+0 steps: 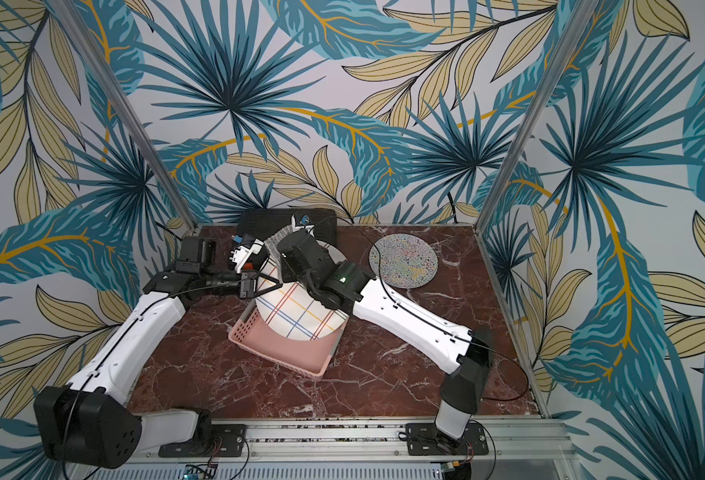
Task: Wipe the wet plate dry
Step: Wipe the plate with towel.
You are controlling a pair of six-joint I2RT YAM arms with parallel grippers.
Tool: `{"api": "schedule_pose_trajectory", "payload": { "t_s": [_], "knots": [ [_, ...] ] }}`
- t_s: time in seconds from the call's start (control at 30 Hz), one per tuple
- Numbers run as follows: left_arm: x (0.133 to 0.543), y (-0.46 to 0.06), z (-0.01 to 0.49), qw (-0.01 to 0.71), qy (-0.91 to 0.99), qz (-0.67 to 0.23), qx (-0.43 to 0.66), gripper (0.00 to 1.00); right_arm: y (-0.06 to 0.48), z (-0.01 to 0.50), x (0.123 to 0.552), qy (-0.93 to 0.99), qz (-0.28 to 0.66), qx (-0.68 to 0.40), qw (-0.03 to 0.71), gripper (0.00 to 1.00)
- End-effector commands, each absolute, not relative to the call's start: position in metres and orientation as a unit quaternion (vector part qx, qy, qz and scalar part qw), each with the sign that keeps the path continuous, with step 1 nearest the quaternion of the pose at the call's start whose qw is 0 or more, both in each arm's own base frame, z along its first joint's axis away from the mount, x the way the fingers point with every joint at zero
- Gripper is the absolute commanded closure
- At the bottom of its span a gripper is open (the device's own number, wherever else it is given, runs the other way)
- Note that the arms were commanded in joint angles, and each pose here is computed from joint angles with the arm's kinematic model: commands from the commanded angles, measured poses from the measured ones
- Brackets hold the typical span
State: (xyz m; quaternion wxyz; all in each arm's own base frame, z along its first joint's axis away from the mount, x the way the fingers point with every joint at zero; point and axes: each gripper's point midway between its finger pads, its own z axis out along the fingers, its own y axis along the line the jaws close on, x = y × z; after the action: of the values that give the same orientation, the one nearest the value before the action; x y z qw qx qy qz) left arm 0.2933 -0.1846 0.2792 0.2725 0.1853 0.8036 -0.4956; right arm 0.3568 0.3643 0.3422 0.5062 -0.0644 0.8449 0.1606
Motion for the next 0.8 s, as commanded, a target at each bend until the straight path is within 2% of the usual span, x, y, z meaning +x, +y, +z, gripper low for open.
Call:
{"api": "schedule_pose_trajectory", "payload": {
  "t_s": [0.0, 0.3, 0.4, 0.5, 0.77],
  "knots": [
    [0.286, -0.19, 0.291, 0.278, 0.783, -0.516, 0.207, 1.0, 0.342, 0.331, 0.369, 0.853, 0.087, -0.035, 0.513, 1.0],
    [0.285, -0.19, 0.295, 0.282, 0.779, -0.519, 0.209, 1.0, 0.24, 0.296, 0.361, 0.858, 0.046, 0.066, 0.507, 1.0],
    [0.285, -0.191, 0.296, 0.282, 0.778, -0.521, 0.208, 1.0, 0.225, 0.292, 0.354, 0.858, 0.053, 0.073, 0.506, 1.0],
    [0.286, -0.191, 0.296, 0.281, 0.778, -0.522, 0.207, 1.0, 0.238, 0.291, 0.351, 0.863, 0.079, 0.058, 0.496, 1.0],
    [0.287, -0.191, 0.293, 0.28, 0.782, -0.518, 0.205, 1.0, 0.337, 0.3, 0.342, 0.859, 0.115, -0.047, 0.496, 1.0]
  ]
}}
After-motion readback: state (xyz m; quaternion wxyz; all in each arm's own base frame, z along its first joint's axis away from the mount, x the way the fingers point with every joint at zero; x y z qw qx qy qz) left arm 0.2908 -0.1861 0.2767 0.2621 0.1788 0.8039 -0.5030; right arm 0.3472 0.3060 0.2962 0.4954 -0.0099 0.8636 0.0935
